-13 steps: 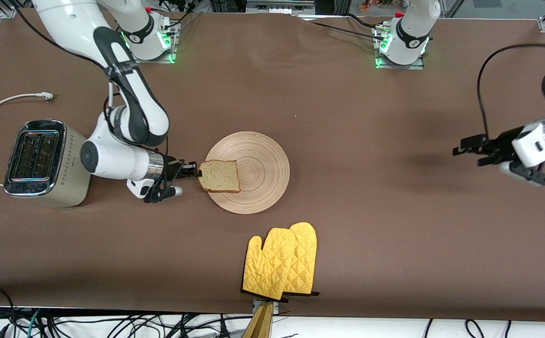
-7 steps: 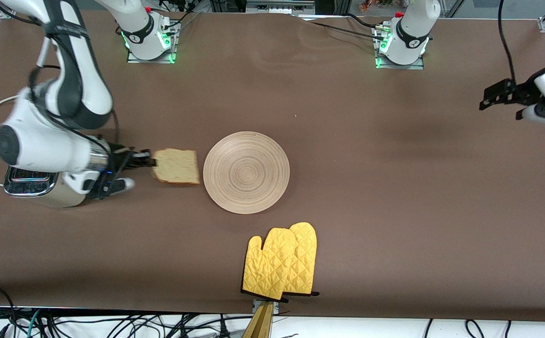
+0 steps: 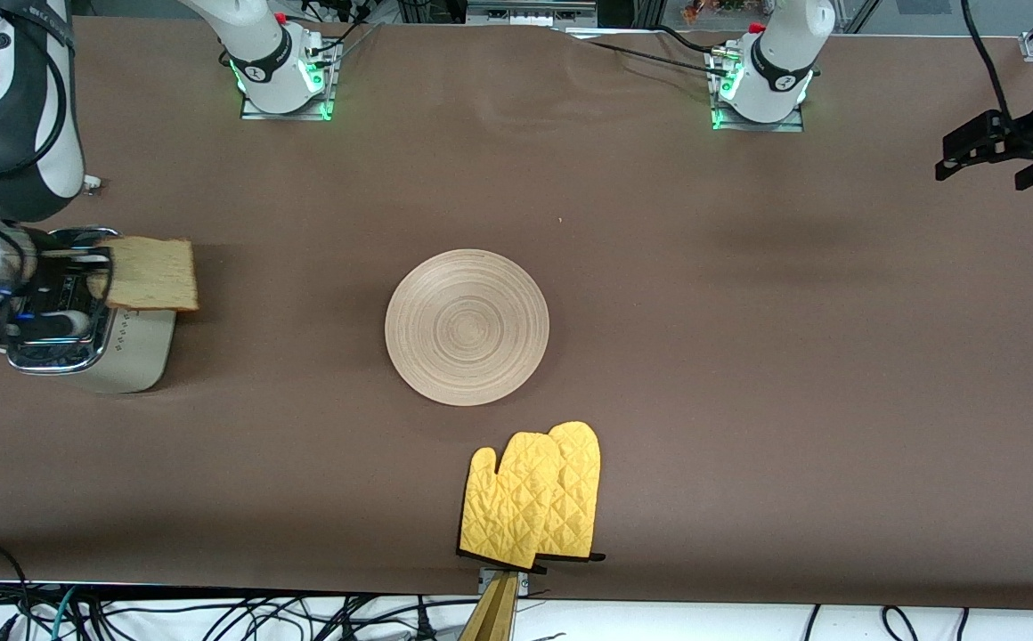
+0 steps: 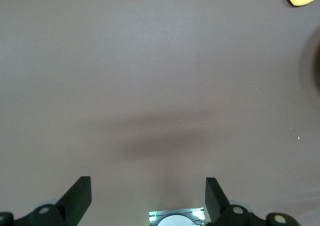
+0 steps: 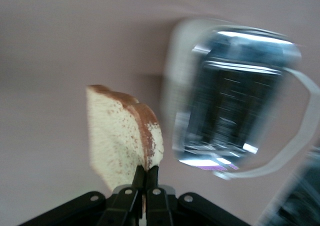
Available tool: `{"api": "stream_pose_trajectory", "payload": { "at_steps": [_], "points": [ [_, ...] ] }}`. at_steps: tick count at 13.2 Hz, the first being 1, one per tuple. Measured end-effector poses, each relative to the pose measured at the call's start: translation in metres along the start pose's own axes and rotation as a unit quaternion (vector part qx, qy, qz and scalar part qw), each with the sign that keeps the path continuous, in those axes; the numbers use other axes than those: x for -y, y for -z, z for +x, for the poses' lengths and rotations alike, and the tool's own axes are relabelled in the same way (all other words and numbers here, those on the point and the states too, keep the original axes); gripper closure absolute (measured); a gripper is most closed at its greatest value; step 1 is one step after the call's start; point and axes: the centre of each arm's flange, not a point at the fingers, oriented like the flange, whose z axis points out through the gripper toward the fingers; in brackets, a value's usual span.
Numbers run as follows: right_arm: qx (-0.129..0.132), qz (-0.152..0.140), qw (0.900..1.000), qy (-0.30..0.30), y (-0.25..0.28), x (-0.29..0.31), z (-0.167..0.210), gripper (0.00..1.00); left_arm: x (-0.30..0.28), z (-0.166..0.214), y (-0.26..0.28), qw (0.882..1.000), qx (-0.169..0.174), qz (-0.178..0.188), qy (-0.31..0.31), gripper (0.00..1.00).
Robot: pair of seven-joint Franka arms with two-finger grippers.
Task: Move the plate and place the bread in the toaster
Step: 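Lift the bread with the right gripper and carry it to the toaster, then lower the bread into the toaster slot and open the right gripper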
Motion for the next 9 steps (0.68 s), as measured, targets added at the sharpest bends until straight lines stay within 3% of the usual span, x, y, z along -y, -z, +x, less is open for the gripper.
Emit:
{"api": "stream_pose_trajectory", "payload": {
  "at_steps": [2, 5, 9],
  "points": [
    [0.017, -0.056, 0.998, -0.017, -0.001, -0.037, -0.009, 0.96, -0.009, 0.006, -0.003, 1.000, 0.003, 0.001, -0.007, 0.00],
    [0.033, -0.103, 0.993, -0.039, -0.017, -0.066, -0.004, 0.96, -0.020, 0.017, 0.003, 1.000, -0.004, 0.003, -0.018, 0.00],
    [0.035, -0.131, 0.990, -0.032, -0.044, -0.058, 0.029, 0.96, -0.044, 0.020, 0.000, 0.999, 0.011, 0.004, -0.033, 0.00]
  ]
}}
